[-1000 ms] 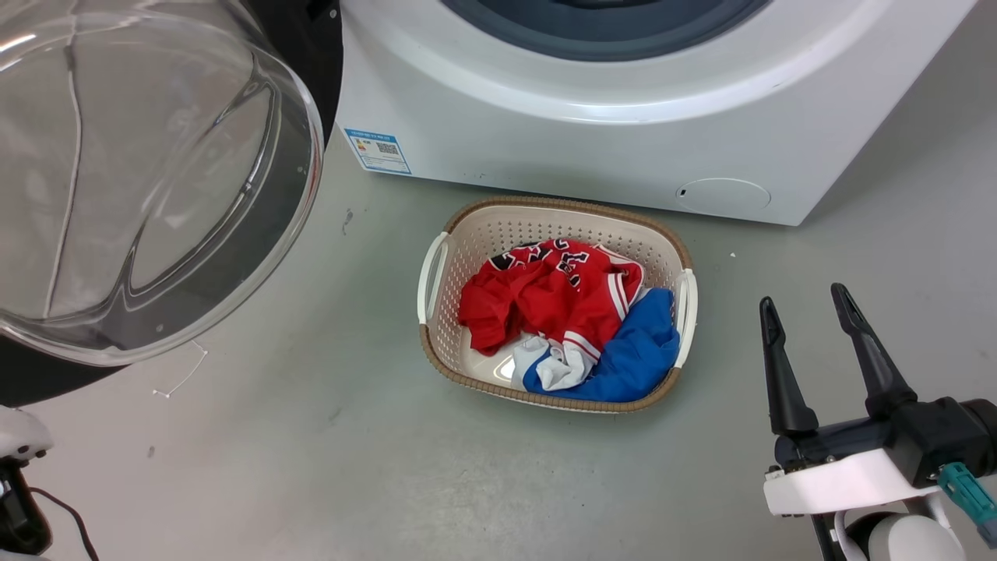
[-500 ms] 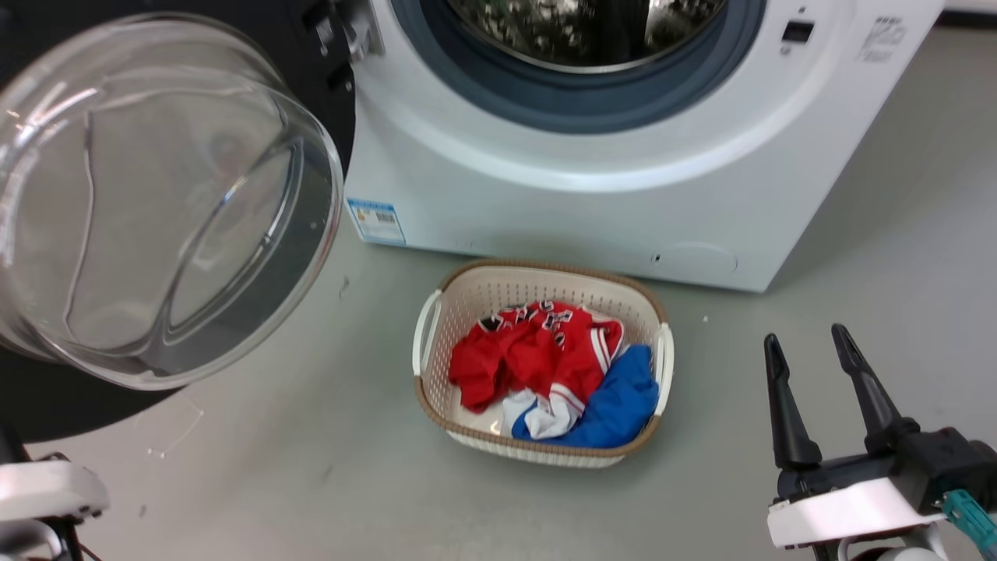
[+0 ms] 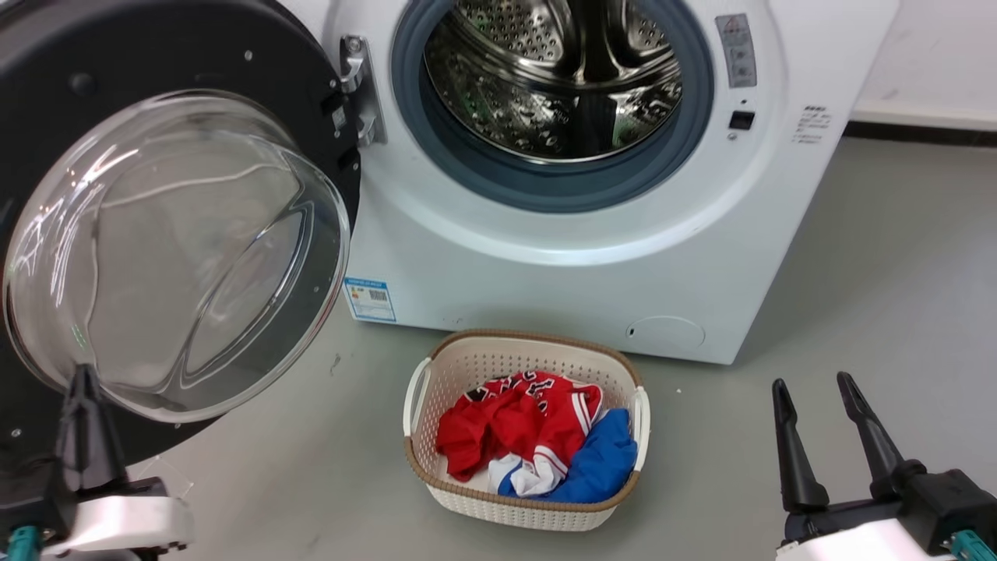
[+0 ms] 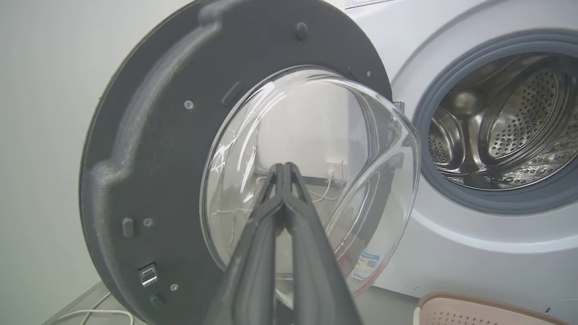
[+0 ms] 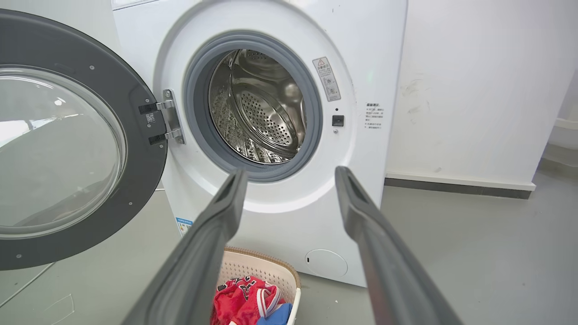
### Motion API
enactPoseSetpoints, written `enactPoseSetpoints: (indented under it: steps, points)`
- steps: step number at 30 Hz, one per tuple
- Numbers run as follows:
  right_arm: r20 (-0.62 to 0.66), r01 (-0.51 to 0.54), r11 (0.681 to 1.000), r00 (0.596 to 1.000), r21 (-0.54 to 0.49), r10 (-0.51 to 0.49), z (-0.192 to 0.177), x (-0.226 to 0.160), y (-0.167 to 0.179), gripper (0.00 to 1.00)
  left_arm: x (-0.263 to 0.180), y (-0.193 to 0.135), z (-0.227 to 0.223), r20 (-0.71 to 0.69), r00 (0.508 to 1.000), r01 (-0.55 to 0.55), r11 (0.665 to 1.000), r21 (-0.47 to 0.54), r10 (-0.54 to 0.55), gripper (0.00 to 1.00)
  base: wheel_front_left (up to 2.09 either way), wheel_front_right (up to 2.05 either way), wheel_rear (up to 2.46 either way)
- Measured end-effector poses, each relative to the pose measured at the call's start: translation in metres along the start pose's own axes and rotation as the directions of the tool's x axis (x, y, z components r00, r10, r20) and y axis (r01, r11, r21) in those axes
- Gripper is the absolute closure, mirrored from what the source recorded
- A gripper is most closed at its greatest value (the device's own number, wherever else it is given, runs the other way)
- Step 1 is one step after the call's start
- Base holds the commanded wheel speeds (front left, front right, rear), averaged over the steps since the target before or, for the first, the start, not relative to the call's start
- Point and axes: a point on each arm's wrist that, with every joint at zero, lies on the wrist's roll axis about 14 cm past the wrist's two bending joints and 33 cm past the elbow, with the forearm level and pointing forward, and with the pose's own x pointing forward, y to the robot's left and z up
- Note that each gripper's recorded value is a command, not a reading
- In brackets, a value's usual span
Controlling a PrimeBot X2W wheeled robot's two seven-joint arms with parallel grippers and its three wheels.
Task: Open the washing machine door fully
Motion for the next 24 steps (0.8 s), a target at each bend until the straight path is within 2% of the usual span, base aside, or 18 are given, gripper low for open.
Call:
enactPoseSetpoints:
  steps: [6,15,22,23,24]
  points:
    - [0.025,0.044,0.999,0.999,-0.007,-0.043,0.01,-0.01,-0.012,0.0,-0.005,-0.048,0.014,0.043,0.99,0.137,0.99,-0.041,-0.135,1.0,0.0,0.0,0.0]
    - [0.045,0.099,0.995,0.994,-0.007,-0.098,0.019,-0.025,-0.027,0.0,-0.025,-0.127,0.008,0.027,0.933,0.36,0.926,-0.113,-0.36,1.0,0.0,0.0,0.0]
    - [0.051,0.14,0.99,0.989,-0.001,-0.14,0.022,-0.037,-0.037,0.0,-0.035,-0.157,-0.001,0.002,0.9,0.43,0.891,-0.147,-0.435,1.0,0.0,0.0,0.0]
    - [0.047,0.145,0.989,0.988,0.0,-0.145,0.021,-0.04,-0.038,0.0,-0.036,-0.159,-0.003,-0.004,0.899,0.433,0.889,-0.148,-0.438,0.97,0.0,0.0,0.0]
    - [0.042,0.149,0.989,0.988,0.004,-0.149,0.019,-0.042,-0.038,0.0,-0.037,-0.161,-0.005,-0.009,0.897,0.436,0.887,-0.151,-0.442,0.73,0.0,0.0,0.0]
